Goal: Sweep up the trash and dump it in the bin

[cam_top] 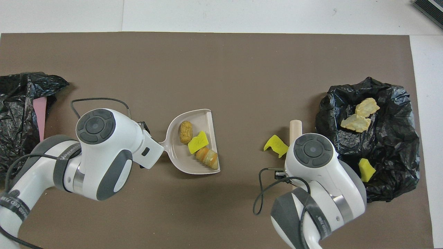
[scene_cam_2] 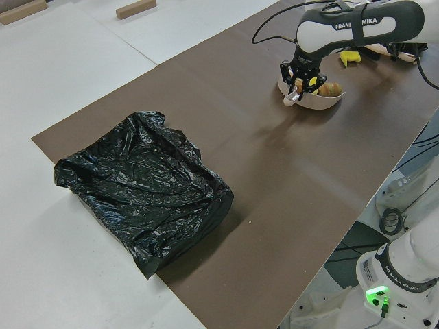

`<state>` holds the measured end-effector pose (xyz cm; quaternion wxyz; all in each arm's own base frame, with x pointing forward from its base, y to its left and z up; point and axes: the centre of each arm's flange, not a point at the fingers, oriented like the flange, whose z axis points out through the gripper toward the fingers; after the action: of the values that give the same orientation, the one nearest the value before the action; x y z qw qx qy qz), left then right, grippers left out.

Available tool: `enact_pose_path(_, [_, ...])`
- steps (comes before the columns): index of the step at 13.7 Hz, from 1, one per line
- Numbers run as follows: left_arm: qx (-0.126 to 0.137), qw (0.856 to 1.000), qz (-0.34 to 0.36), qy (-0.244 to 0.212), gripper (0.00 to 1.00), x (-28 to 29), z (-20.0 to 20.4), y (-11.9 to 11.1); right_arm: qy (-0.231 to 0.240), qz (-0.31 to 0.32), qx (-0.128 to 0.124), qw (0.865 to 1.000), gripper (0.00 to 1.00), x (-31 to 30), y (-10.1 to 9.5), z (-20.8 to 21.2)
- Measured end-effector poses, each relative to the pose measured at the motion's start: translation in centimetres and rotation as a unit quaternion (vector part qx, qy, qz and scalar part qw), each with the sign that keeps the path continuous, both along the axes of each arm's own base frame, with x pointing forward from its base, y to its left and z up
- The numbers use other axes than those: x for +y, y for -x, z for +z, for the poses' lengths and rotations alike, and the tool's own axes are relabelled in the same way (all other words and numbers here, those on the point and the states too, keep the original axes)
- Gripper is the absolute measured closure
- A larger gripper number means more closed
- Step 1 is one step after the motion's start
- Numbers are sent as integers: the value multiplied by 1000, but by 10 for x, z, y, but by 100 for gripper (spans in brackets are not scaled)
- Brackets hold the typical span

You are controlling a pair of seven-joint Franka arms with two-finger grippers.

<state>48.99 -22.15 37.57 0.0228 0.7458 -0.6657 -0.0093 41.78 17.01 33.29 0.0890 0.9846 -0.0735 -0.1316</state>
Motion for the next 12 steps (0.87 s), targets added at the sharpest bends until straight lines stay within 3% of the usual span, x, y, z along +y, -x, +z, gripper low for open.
enact_pose_path(6, [0, 1000, 0, 0, 68, 0, 0, 0, -132, -30, 3, 991, 74, 100, -16, -8])
enact_pose_path(9, [0, 1000, 0, 0, 68, 0, 0, 0, -162, -32, -3, 986, 74, 160, -24, -6])
enact_pose_path(12, [0, 1000, 0, 0, 68, 0, 0, 0, -197, -38, -5, 980, 74, 200, -19, -3])
